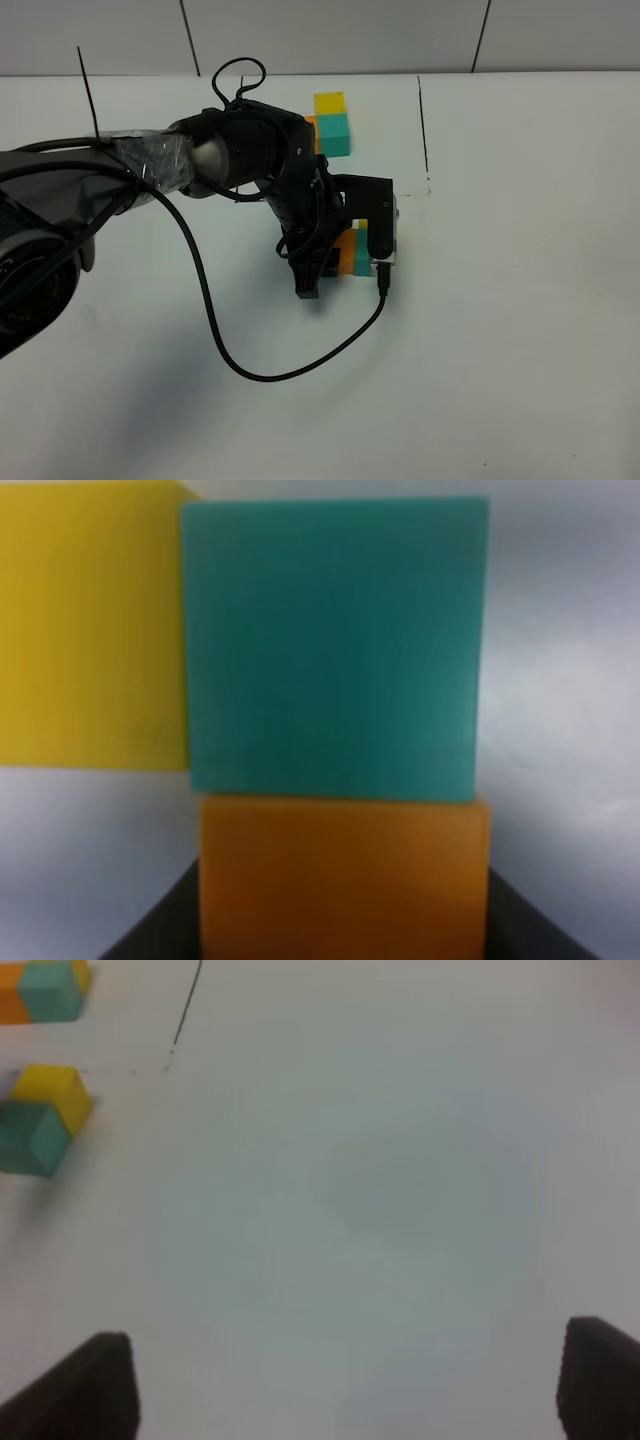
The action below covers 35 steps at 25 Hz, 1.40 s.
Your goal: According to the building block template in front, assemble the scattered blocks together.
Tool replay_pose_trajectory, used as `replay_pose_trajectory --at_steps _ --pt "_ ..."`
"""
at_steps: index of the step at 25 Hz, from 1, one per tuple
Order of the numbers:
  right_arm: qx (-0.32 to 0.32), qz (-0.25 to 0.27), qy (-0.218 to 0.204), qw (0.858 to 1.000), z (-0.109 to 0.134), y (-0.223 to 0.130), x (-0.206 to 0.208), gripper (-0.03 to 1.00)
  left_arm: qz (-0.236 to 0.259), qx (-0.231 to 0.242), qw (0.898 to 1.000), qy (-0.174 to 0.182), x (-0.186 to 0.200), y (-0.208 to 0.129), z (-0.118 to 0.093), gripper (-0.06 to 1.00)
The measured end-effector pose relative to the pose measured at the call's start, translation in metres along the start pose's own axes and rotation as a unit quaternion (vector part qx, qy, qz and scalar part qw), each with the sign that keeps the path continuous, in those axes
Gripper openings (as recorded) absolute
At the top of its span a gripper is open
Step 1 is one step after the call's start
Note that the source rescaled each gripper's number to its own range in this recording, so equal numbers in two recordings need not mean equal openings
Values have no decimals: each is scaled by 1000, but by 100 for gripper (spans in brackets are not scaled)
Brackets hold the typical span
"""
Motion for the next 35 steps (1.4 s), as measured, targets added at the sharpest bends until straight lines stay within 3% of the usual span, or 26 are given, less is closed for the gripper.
replay_pose_trajectory --at_steps 22,24,28,30,32,35 --pt "0 0 0 1000 0 0 0 71 19 -22 1000 6 0 -5 2 2" --pt "0 0 0 1000 0 0 0 71 24 -23 999 5 0 -7 2 17" --pt "0 0 0 1000 0 0 0 71 27 -4 1000 9 2 -8 3 67" --pt "0 0 0 1000 0 0 0 71 27 5 1000 11 5 -8 3 86" --pt "0 0 0 1000 0 0 0 71 23 13 999 19 14 -6 5 96" --pt "0 0 0 1000 0 0 0 71 8 18 999 45 41 2 13 100"
Point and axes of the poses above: a point on each arm's last joint axis where the gripper is mounted, x pointing back along that axis away from the gripper, z along the wrist's bending axis when the last joint is at zero, y = z × x, the point moved 9 cm from there along -x, pointing out along that axis toward the gripper, and after that the axes turned 3 degrees about -x, right-handed, at the moved point
